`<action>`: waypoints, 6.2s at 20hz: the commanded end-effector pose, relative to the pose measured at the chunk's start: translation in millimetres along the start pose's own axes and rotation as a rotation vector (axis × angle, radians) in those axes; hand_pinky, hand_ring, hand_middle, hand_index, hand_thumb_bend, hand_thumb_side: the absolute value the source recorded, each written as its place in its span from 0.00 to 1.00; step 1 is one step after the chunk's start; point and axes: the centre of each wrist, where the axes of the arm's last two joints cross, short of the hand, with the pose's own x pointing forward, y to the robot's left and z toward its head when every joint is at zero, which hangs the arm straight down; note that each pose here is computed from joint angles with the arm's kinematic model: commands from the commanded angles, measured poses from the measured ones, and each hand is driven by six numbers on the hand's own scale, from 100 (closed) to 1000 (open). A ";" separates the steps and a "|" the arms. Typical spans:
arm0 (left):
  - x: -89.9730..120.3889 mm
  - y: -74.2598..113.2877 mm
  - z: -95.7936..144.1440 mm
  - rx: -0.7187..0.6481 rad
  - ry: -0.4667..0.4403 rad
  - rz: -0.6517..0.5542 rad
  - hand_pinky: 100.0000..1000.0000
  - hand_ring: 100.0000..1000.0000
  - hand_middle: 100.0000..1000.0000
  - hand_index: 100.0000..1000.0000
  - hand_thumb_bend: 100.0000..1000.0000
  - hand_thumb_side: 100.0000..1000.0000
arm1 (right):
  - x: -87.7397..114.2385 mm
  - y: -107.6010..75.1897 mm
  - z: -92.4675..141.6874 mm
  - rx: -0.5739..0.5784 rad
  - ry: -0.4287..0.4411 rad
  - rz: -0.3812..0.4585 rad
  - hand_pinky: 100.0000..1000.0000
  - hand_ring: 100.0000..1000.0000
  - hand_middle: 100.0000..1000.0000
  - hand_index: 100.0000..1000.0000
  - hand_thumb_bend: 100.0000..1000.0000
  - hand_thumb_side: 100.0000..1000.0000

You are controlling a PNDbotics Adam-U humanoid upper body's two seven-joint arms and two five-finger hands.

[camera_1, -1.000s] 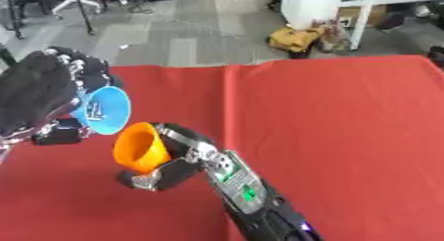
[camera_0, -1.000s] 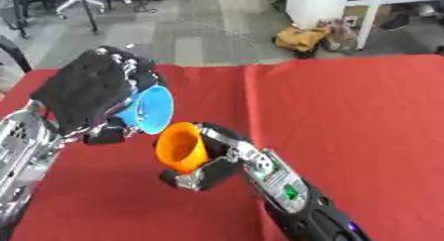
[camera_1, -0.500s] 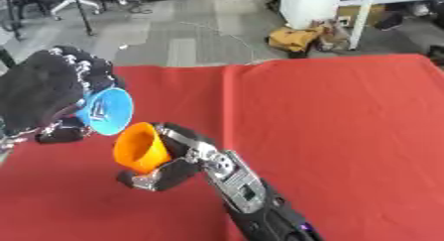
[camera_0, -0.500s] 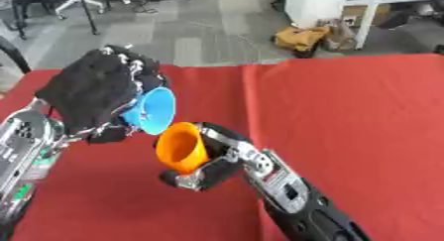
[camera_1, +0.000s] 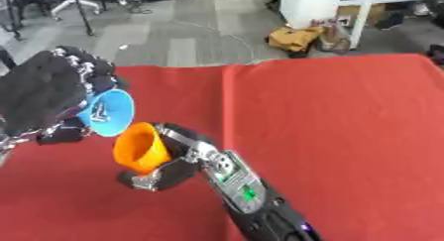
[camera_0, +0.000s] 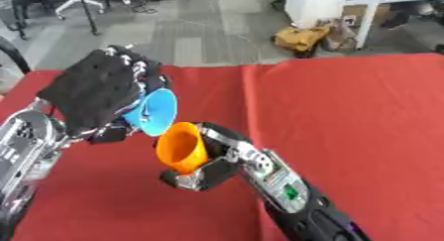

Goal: Pour the contents of one cup into another cup.

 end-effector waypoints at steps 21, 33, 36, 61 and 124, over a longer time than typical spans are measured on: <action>-0.9 8.8 -8.6 -0.028 -0.037 -0.103 0.34 0.39 0.35 0.66 0.62 0.00 | 10.5 -2.0 -8.8 0.010 -0.034 0.020 0.68 0.37 0.36 0.69 0.25 0.00; -0.1 7.9 -10.3 -0.042 -0.046 -0.132 0.34 0.39 0.35 0.66 0.62 0.00 | 11.0 -2.4 -9.4 0.011 -0.035 0.021 0.68 0.37 0.36 0.69 0.25 0.00; 0.2 7.2 -10.6 -0.048 -0.047 -0.137 0.34 0.39 0.35 0.66 0.62 0.00 | 11.2 -2.4 -9.6 0.011 -0.036 0.021 0.68 0.37 0.36 0.69 0.25 0.00; -0.4 7.0 -10.8 -0.059 -0.048 -0.156 0.34 0.39 0.35 0.66 0.62 0.00 | 11.8 -2.1 -10.6 0.010 -0.038 0.021 0.68 0.37 0.36 0.69 0.25 0.00; -18.2 5.1 0.5 -0.074 0.041 -0.196 0.33 0.39 0.35 0.67 0.61 0.00 | 11.1 -5.0 -7.7 -0.011 -0.032 0.025 0.68 0.37 0.36 0.69 0.25 0.00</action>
